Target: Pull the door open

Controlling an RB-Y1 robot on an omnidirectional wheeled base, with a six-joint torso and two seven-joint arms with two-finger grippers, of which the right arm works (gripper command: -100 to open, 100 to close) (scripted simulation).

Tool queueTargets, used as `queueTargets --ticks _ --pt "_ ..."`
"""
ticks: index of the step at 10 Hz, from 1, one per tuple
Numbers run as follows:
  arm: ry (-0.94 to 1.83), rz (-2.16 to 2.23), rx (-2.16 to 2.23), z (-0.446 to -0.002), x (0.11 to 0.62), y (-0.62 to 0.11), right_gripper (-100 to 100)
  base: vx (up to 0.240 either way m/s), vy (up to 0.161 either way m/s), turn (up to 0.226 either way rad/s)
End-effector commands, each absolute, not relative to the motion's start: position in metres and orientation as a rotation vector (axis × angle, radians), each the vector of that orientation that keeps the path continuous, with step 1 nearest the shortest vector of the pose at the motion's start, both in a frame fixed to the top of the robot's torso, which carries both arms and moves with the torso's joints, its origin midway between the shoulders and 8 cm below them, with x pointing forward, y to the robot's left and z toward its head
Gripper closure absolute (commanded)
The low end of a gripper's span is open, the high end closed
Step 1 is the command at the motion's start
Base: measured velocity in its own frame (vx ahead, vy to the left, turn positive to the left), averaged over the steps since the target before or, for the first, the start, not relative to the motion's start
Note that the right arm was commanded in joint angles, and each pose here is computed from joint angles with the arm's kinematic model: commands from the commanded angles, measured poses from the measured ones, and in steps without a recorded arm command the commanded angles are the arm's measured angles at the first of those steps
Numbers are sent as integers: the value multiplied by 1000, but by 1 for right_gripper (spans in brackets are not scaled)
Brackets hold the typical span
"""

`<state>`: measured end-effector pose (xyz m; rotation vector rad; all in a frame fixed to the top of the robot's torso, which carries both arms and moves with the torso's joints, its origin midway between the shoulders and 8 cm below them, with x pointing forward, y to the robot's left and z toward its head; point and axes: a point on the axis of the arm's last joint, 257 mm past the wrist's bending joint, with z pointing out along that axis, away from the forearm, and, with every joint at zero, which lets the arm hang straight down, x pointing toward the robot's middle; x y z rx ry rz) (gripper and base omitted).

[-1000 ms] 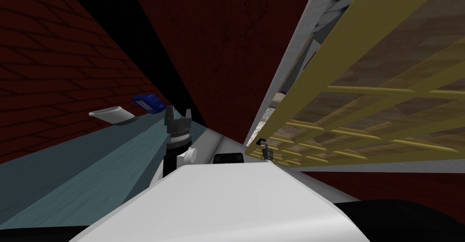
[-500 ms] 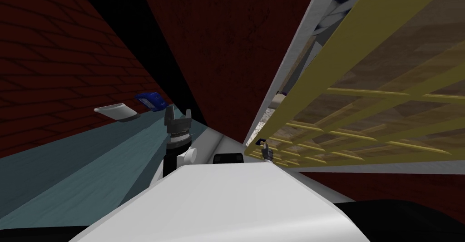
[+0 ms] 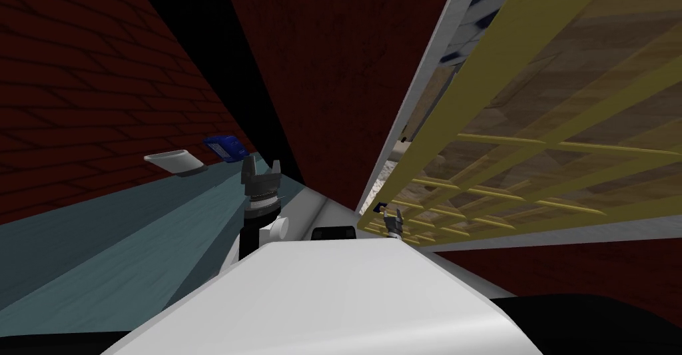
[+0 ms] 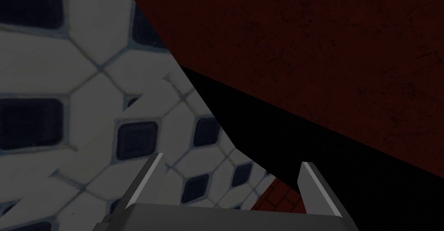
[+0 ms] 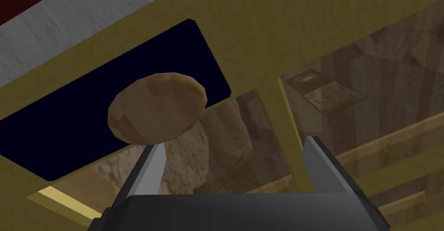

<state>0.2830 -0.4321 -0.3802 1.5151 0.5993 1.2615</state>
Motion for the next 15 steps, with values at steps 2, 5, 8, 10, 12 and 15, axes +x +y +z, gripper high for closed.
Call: queueTargets --ticks 2,5,8,10,12,15 --pt "551 1343 1576 -386 288 -412 -100 -36 -9 30" --pt "510 1378 1601 -386 289 -411 -100 -55 -3 44" --pt "466 1414 1627 -387 291 -411 -100 0 0 3" --pt "466 1414 1627 -387 291 -411 -100 -35 -7 26" --pt "420 1450 1652 -387 292 -410 -100 -42 3 23" --pt "372 1486 1677 -387 293 -409 -100 -35 -7 39"
